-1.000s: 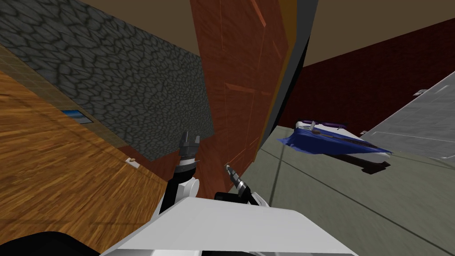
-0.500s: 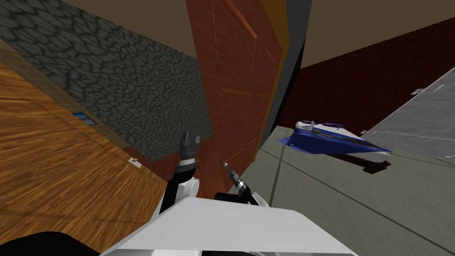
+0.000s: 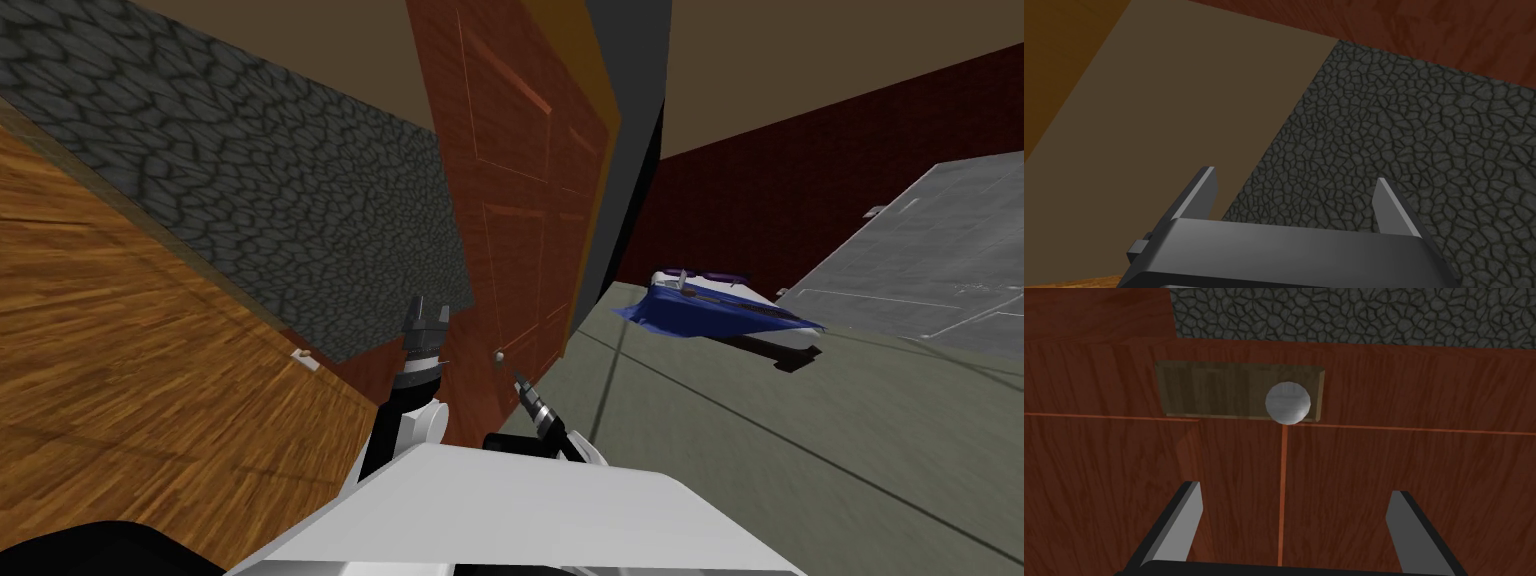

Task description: Push the door open

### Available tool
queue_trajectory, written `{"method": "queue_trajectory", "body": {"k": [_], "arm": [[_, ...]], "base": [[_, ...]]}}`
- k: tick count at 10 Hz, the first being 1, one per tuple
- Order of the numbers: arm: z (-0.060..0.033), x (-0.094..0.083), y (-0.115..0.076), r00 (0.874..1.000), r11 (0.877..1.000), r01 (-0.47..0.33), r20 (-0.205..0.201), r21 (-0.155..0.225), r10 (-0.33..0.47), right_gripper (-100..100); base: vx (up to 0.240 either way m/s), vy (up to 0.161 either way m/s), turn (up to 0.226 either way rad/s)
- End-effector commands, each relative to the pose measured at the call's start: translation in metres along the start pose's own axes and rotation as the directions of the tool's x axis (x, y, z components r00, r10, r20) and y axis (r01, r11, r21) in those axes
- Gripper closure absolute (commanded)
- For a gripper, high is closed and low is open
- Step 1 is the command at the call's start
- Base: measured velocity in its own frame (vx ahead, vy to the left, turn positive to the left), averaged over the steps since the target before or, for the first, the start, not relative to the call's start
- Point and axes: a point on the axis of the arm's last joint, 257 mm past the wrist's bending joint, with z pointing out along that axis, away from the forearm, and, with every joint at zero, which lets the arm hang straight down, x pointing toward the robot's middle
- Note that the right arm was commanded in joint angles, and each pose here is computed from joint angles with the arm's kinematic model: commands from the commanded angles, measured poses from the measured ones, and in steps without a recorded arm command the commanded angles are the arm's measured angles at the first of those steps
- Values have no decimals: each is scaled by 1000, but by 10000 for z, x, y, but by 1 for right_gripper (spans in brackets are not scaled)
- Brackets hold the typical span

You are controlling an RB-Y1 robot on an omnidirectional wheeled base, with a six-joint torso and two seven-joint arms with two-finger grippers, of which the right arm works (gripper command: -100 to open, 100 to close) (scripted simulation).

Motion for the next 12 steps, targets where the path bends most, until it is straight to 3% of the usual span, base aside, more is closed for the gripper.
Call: {"method": "queue_trajectory", "body": {"k": [1,10,11,12], "arm": [[0,0,0,1000,1000,0,0,0,0,-100],[7,-27,-4,1000,1000,2,20,-8,-2,-100],[7,-27,-4,1000,1000,2,20,-8,-2,100],[7,-27,-4,1000,1000,2,20,-8,-2,100]], "base": [[-72,-45,-5],[133,118,21],[-13,-9,3],[-21,-19,16]]}}
